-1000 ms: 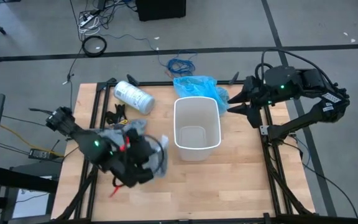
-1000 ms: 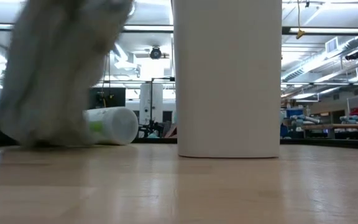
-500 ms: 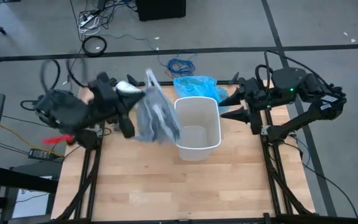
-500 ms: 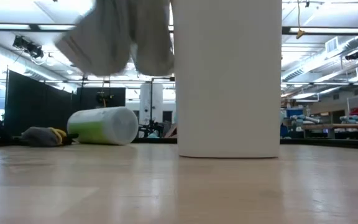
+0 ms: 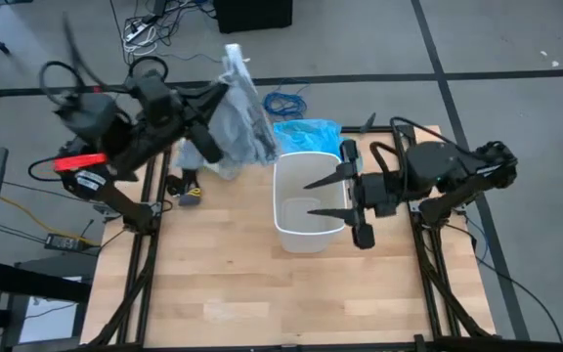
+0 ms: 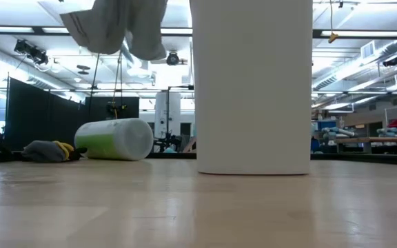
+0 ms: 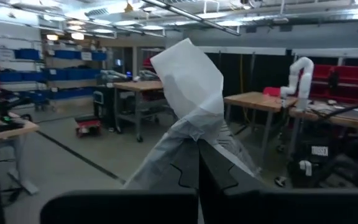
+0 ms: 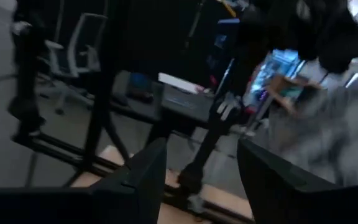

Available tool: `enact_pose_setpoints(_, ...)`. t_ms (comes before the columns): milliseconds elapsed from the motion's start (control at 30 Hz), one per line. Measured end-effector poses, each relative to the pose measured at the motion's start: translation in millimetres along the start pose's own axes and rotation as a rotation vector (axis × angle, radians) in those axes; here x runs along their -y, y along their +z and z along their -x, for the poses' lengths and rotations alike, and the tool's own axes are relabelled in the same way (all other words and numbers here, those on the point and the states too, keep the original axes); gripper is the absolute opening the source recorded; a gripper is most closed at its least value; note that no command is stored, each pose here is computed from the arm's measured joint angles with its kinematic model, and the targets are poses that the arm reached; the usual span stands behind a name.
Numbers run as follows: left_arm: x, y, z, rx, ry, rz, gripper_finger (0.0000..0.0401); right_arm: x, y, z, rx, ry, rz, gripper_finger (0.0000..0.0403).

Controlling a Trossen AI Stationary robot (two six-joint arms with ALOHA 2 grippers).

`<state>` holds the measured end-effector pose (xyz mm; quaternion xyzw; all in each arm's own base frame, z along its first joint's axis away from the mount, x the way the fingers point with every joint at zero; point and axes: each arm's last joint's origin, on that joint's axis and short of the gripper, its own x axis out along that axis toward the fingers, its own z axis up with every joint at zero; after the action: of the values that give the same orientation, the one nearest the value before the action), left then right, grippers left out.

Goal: Place trash/remove bag and relplace
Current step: Put the gray trash bag into the trash bin

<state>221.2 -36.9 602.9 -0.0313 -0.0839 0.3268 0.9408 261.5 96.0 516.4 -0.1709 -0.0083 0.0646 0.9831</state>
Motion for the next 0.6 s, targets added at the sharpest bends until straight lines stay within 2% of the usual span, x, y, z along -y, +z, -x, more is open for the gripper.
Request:
enact_pose_setpoints(333,26.3,-23.1,-38.5,-0.001,-0.128,0.102,0.0000,-17.0,20.4,5.6,-0.069,-0.185,0.186,0.0175)
enact_pose_setpoints(600,37.2,-24.9,-46.3,0.019,-0.314,0.230,0.0000,-11.6,6.7,8.7,-0.300,-0.419,0.264,0.0179)
